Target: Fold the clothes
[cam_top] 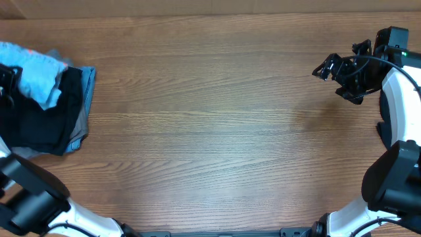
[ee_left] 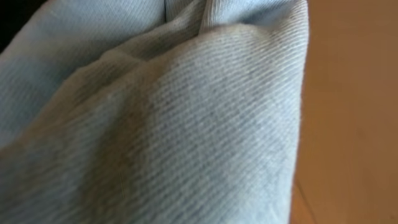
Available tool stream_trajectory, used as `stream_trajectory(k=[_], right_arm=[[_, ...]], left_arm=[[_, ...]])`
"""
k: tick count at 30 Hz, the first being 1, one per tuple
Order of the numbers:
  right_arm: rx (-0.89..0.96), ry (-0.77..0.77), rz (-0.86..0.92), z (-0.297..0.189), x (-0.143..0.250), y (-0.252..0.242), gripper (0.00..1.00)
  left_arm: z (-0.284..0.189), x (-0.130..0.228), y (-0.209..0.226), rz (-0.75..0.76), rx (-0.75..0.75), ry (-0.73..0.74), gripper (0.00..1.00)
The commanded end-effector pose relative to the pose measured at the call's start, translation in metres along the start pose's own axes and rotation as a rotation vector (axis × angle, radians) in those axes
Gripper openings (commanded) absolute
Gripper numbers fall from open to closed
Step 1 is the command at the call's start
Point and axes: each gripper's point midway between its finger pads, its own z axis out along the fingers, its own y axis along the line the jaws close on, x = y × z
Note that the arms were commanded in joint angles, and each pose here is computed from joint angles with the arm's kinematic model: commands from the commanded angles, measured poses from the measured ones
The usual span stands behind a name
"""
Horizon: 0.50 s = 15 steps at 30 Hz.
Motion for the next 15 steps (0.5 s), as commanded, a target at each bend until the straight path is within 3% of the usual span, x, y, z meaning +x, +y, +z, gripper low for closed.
stream_trajectory(k=[1, 9, 15], right_arm=[[0.007, -0.001, -0.001, 0.001, 0.0, -0.002, 1.0], [0.007, -0.001, -0.001, 0.001, 0.0, -0.002, 1.0], [0.007, -0.001, -0.001, 0.001, 0.0, -0.002, 1.0]], left_arm=[[0.015, -0.003, 0.032, -0.081, 0.017, 0.065, 0.04], [0.004, -0.011, 0.103, -0.182, -0.087, 0.075, 0.04], [-0.002, -0.012, 0.114, -0.183, -0.107, 0.073, 0.04]])
